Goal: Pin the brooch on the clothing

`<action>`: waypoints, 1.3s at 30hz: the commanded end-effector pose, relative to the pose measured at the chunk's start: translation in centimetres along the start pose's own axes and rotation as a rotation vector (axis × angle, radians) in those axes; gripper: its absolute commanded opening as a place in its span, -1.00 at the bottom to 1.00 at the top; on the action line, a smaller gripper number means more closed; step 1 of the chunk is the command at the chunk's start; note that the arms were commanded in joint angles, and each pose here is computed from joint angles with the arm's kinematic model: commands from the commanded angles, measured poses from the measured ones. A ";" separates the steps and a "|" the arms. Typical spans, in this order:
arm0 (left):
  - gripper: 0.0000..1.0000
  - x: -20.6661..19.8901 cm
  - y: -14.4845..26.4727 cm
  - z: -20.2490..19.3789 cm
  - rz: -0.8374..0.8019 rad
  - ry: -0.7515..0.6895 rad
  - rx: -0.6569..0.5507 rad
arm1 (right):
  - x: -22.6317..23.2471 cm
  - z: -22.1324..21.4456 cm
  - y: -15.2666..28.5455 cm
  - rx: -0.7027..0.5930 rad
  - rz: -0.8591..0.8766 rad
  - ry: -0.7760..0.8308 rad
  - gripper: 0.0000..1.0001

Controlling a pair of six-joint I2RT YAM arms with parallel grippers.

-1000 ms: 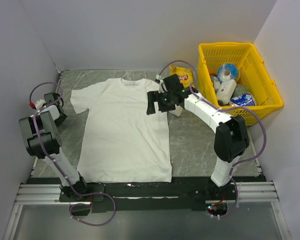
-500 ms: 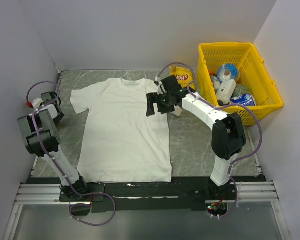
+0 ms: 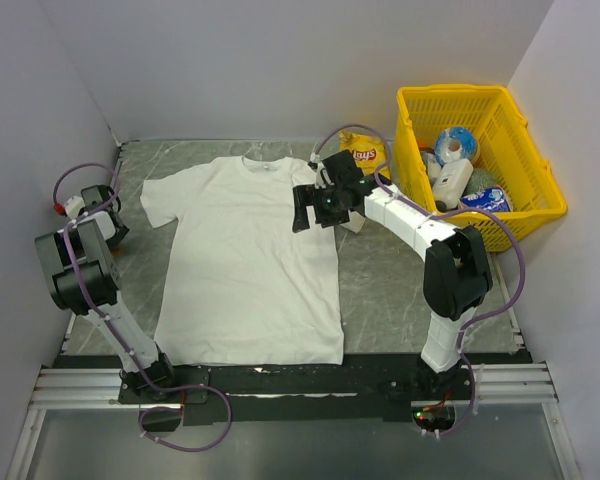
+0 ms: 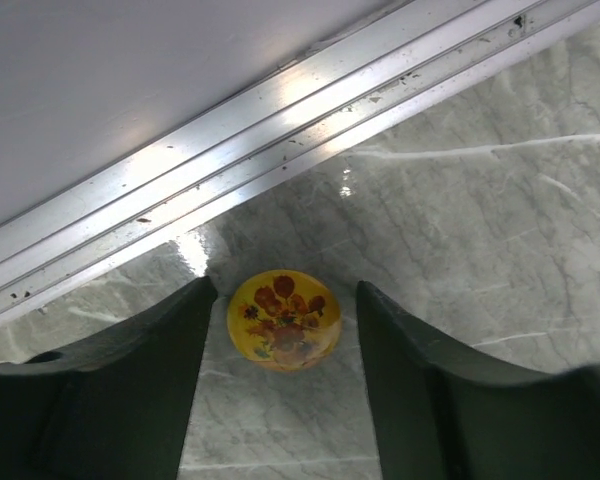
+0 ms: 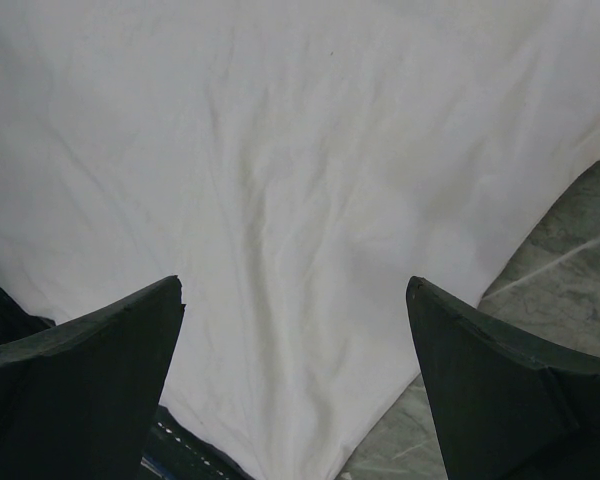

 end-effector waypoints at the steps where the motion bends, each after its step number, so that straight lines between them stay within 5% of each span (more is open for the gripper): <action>1: 0.23 0.2 -0.3 -3.6 -0.043 -0.029 0.129 | 1.4 0.9 1.4 -0.058 0.038 0.029 0.99; 12: -0.31 -0.1 0.5 -3.8 -0.097 -0.022 0.119 | 1.5 0.9 1.7 -0.064 0.050 0.022 0.99; 20: -0.33 -2.0 2.9 -3.1 -0.171 -0.040 0.080 | 1.8 0.9 2.1 -0.075 0.056 0.026 0.99; 30: 0.44 -1.8 4.6 -2.4 -0.168 -0.033 0.050 | 1.8 0.7 2.4 -0.075 0.053 0.029 0.99; 39: 0.40 -2.8 5.2 -5.0 -0.153 -0.093 0.085 | 1.8 0.8 2.5 -0.077 0.039 0.030 0.99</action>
Point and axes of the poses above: each gripper's point midway between its finger pads, its own y axis back along the fingers, its own x axis along the line the jaws close on, z = x × y, the point moved 7 cm from there along y, back along the fingers, and after that the axes turned 14 degrees about -y, right-handed, at the moved point
